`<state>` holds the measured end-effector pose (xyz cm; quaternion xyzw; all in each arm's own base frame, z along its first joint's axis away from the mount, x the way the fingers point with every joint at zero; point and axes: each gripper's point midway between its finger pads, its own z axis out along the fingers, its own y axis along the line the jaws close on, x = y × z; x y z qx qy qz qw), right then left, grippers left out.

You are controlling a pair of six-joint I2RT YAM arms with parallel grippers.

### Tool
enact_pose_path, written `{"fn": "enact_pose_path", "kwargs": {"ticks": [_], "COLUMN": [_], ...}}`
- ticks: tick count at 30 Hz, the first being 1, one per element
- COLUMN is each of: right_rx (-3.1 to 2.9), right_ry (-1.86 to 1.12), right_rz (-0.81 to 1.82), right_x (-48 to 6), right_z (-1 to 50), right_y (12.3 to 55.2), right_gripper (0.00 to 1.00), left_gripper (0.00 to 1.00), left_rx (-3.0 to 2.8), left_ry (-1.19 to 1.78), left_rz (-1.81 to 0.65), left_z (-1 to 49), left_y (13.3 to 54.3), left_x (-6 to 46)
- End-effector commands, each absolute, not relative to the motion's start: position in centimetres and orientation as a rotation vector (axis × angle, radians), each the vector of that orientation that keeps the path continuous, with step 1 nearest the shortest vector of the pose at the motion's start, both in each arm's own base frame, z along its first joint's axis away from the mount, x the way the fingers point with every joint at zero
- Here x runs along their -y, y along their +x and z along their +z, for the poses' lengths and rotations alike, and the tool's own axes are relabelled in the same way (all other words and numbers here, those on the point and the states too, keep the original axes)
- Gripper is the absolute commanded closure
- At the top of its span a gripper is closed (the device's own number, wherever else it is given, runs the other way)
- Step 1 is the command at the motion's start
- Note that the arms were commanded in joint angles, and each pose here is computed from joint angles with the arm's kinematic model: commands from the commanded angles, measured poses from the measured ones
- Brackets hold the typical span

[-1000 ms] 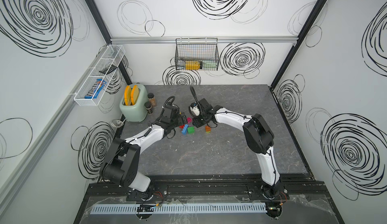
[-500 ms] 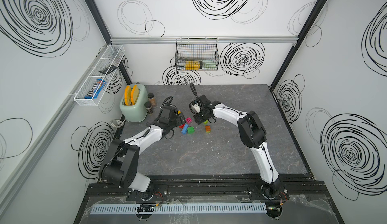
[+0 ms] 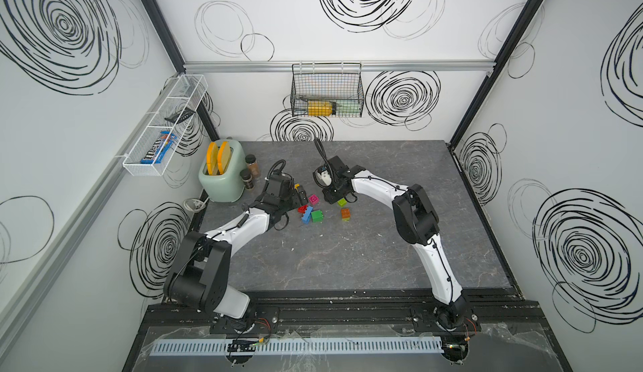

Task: Assemble the number 4 with lego
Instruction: Pick up the lego brick from the center of the board.

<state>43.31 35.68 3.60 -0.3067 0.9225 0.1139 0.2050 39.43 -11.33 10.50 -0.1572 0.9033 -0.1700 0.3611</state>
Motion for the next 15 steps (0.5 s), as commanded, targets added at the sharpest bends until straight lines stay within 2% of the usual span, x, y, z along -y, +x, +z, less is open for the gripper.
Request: {"fn": "enact_pose_path", "kwargs": {"ticks": [1, 4, 7, 9, 10, 15], "right_rx": [-2.486, -2.434, -2.435, -2.445, -2.448, -2.507], "right_ry": [-0.792, -0.677, -0.502, -0.369, -0.323, -0.241], "right_rz": [0.429, 0.542, 0.655, 0.710, 0.753, 0.897], "right_x": [-35.7, -34.3, -31.6, -29.5, -28.7, -27.0], "right_z": [9.1, 12.3, 13.4, 13.5, 13.5, 12.2], "right_y": [43.0, 42.2, 41.0, 40.3, 39.8, 37.5], "right_gripper": [0.85, 1.00, 1.00, 1.00, 1.00, 1.00], "left_gripper": [0.04, 0.03, 0.00, 0.05, 0.09, 0.43], "left_rx": [-2.303, -2.335, -2.385, -2.422, -2.439, -2.467], "left_ry": [-0.375, -0.264, -0.143, -0.091, -0.064, -0.025], "left_rz": [-0.521, -0.610, -0.711, -0.800, -0.858, -1.025], "left_z": [11.5, 11.9, 11.9, 11.6, 11.4, 10.3], "left_y": [39.7, 38.8, 37.1, 35.8, 35.2, 33.8], "left_x": [13.0, 16.6, 20.8, 23.5, 25.0, 29.0]}}
